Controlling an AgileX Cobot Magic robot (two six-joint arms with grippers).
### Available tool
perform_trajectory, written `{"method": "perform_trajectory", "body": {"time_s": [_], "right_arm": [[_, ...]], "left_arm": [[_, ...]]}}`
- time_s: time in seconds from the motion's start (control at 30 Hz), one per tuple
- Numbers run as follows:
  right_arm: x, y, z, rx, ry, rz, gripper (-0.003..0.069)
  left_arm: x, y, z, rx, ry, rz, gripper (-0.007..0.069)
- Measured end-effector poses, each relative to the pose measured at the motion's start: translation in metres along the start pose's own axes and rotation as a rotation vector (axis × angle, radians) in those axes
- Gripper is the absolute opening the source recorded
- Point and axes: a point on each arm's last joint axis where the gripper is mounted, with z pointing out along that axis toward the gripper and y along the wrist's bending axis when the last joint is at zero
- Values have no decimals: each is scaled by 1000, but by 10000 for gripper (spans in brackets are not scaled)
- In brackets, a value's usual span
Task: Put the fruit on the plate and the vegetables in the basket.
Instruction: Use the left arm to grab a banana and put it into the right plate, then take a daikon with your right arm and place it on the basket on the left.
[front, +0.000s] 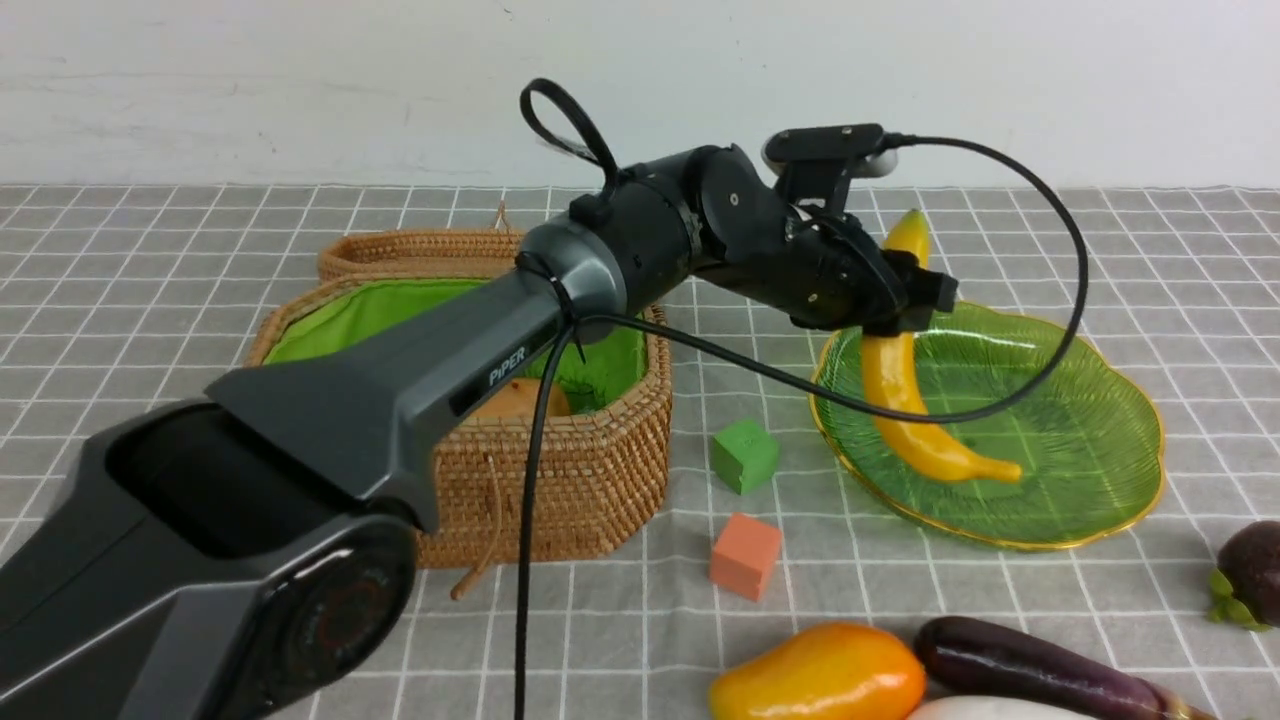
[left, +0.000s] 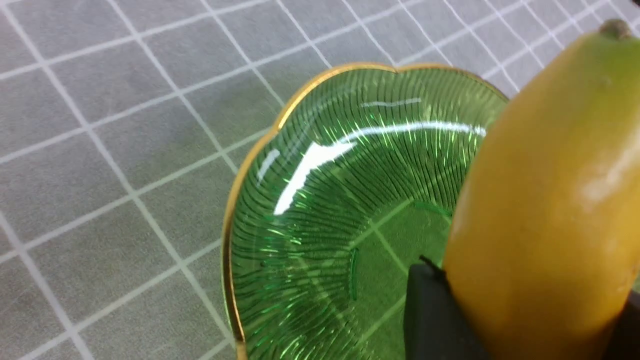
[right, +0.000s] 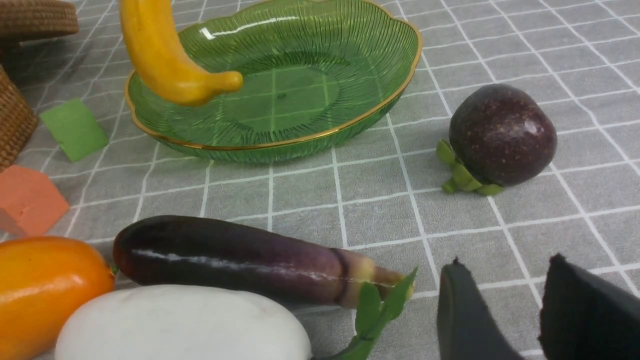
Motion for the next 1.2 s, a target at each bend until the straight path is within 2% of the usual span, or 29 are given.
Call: {"method": "perform_trajectory", "body": {"time_s": [0.17,0.23,0.3,0.33,0.37,0.53,0.67,0.73,0.8,0.83,0.87,0.93,1.07,1.13,1.2], "right_arm": [[0,0,0,0,0,0,240],[0,0,0,0,0,0,240],[0,0,0,0,0,0,240],[0,0,0,0,0,0,240],[0,0,0,0,0,0,240],[0,0,0,0,0,0,240],[0,0,0,0,0,0,240],[0,0,0,0,0,0,240],[0,0,0,0,0,0,240],[0,0,0,0,0,0,240],[0,0,0,0,0,0,240],[0,0,0,0,0,0,240],[0,0,0,0,0,0,240],[0,0,0,0,0,0,240],[0,0,0,0,0,0,240]], "left_arm": [[0,1,0,-6,2,-33,339],[2,1,0,-4,26,-39,394],[3,1,0,-3,34,-40,417],[5,1,0,-3,51,-38,455],[5,1,0,-2,56,-38,459],[9,-7,-14,12,192,-12,498],[-10,-27,-60,12,272,64,501],[-39,-44,-123,23,270,104,501],[-49,-50,-149,25,259,116,501],[-59,-53,-188,11,240,136,501],[-64,-54,-205,1,224,148,501],[-66,-51,-271,-75,183,174,501],[-43,-50,-332,-175,147,186,494],[-8,-53,-366,-223,128,194,479],[28,-57,-392,-230,109,190,462]]}}
